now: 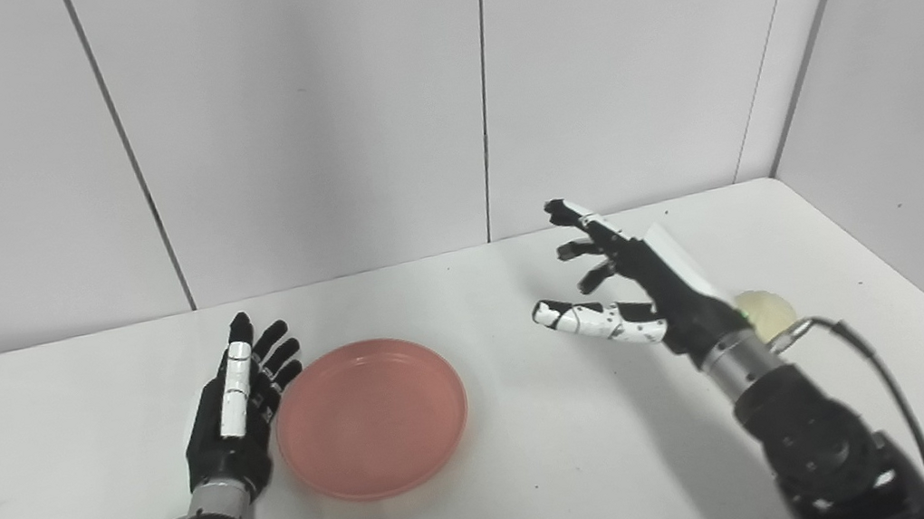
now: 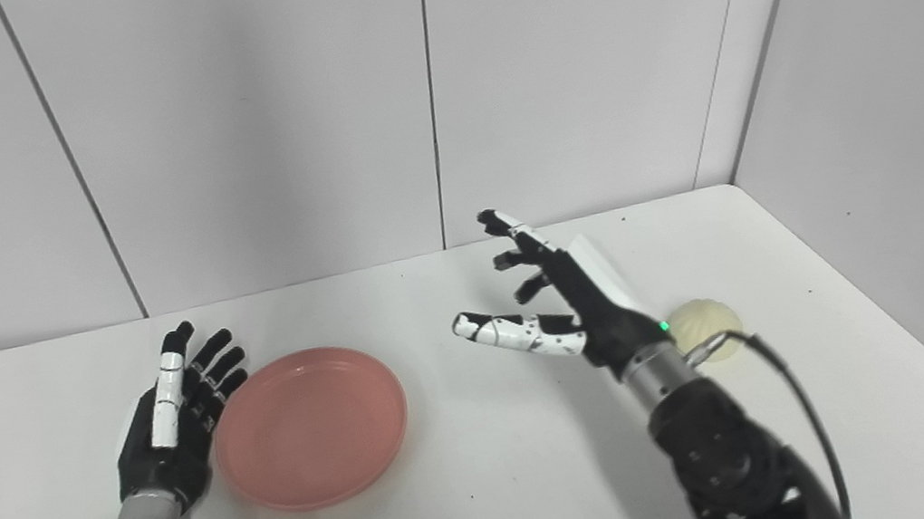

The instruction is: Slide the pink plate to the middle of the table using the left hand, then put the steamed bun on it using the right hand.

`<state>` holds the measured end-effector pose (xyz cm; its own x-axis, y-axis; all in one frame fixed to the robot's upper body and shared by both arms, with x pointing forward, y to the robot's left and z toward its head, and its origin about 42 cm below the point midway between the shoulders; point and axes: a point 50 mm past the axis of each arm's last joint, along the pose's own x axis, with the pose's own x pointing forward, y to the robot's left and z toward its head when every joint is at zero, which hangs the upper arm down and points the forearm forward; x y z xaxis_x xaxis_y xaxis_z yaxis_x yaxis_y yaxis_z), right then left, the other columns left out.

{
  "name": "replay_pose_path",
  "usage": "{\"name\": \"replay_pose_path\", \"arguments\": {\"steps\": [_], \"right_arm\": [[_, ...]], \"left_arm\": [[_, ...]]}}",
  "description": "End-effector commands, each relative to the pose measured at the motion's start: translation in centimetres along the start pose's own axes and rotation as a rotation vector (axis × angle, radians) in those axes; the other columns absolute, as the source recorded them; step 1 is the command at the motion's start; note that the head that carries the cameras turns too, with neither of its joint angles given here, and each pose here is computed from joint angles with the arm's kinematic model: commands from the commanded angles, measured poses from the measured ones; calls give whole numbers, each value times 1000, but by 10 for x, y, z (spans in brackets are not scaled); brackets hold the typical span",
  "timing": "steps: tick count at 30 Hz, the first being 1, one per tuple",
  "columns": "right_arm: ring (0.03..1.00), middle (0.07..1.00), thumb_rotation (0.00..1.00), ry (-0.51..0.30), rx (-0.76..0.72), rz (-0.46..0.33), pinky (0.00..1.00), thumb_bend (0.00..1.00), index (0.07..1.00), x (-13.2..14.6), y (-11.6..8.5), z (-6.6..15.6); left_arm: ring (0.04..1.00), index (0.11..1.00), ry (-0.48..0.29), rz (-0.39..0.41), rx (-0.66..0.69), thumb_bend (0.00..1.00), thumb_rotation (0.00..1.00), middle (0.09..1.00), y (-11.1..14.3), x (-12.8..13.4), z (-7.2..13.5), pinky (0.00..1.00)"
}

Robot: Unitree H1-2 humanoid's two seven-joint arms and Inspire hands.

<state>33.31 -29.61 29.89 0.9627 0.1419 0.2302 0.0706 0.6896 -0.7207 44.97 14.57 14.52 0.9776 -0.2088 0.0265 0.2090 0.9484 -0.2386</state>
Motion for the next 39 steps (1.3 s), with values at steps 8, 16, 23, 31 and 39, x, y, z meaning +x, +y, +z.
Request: {"name": "replay_pose_path", "arguments": {"steps": [8,16,23,31,39], "right_arm": [[866,930,378,83,-428,50,691,1000,867,23,-95,25],[814,928,280,325,-624,197,594,1000,898,42,-130,21],[803,884,267,443,-752,262,597,1000,847,60,-138,9],[873,945,265,542,-754,329,643,1000,851,69,-134,-12],[897,944,262,646,-746,380,709,1000,855,70,-125,-48]], "left_arm": [[860,1000,-47,-20,13,723,805,877,-12,13,15,858],[859,1000,-45,-20,14,707,795,877,-13,13,14,853],[856,1000,-37,-21,21,710,798,876,-13,12,13,845],[853,1000,-35,-24,26,708,800,874,-13,12,12,836],[848,1000,-27,-25,40,711,812,871,-14,12,10,817]]}}
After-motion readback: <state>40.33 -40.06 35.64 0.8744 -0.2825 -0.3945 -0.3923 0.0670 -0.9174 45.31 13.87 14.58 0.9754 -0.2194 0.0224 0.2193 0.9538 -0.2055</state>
